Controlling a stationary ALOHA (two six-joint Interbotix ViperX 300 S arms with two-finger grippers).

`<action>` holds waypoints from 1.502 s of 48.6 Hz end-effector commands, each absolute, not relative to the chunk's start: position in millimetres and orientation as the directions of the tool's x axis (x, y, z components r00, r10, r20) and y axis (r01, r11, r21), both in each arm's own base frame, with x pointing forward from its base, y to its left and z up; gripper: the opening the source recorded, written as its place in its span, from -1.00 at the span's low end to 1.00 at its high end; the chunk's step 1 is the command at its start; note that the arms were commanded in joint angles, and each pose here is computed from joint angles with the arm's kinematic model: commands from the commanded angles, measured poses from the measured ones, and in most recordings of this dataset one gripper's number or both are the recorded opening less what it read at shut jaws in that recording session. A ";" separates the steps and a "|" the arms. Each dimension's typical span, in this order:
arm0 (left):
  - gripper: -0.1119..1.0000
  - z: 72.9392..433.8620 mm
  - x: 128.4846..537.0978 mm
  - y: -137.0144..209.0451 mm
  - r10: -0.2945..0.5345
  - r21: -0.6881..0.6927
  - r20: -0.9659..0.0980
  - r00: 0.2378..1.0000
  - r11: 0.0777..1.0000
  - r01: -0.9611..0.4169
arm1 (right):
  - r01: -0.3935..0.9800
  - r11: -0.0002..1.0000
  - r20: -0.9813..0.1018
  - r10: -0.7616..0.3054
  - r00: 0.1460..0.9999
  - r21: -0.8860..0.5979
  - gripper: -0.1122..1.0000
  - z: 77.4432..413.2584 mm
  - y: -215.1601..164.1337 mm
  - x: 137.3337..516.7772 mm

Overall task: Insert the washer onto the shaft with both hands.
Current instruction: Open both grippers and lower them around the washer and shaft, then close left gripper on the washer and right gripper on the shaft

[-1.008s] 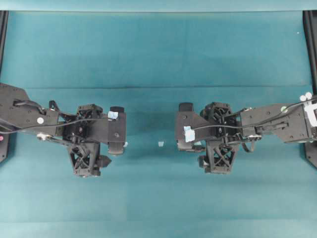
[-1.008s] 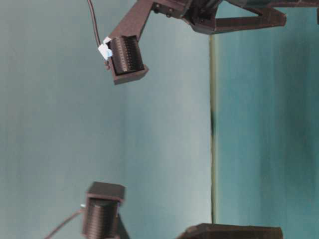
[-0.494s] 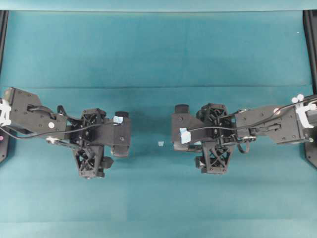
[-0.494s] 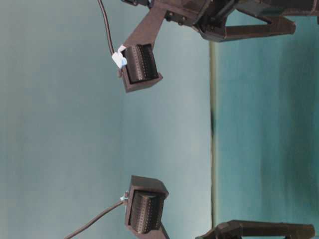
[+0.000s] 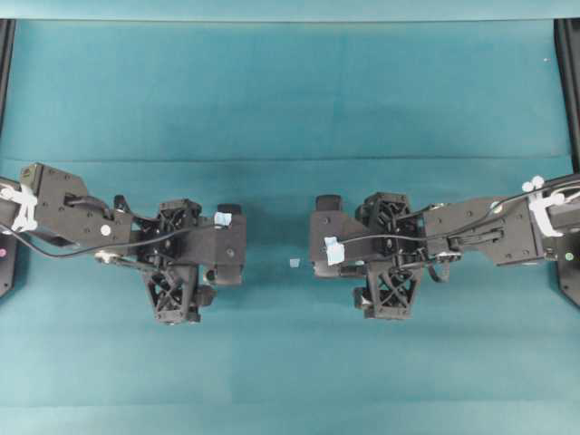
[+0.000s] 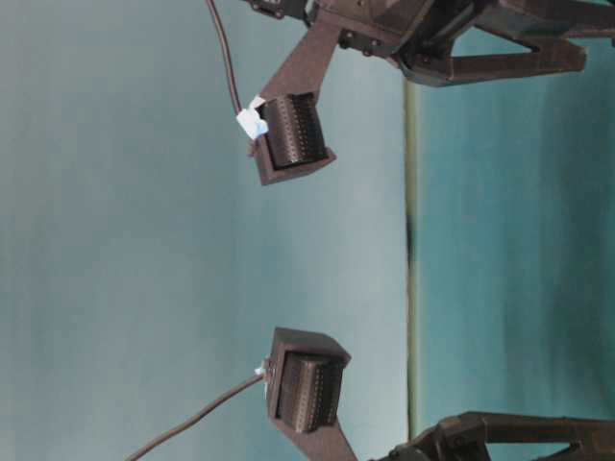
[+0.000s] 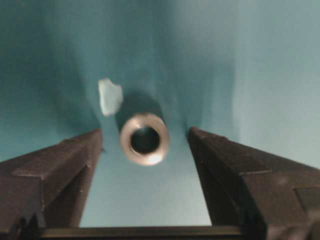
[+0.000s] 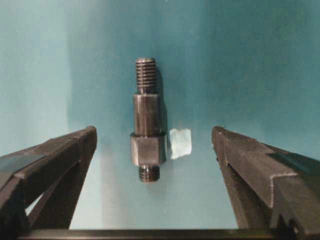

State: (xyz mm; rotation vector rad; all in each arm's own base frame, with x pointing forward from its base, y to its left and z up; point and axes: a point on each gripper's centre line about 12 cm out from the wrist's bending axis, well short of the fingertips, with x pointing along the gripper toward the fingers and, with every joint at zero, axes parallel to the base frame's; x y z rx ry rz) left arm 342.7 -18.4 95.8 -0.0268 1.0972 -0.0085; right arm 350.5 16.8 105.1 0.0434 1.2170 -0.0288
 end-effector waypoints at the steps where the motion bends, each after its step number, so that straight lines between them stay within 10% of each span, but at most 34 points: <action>1: 0.64 100.7 348.7 -17.1 -0.019 -0.026 -0.876 0.482 1.000 -0.008 | 0.039 0.999 -0.933 0.001 0.359 0.016 0.64 107.3 16.7 352.4; 73: 0.64 96.6 347.9 -17.6 -0.019 -0.027 -0.882 0.471 1.000 -0.009 | 0.043 0.999 -0.940 -0.003 0.340 0.013 0.58 95.2 13.3 346.0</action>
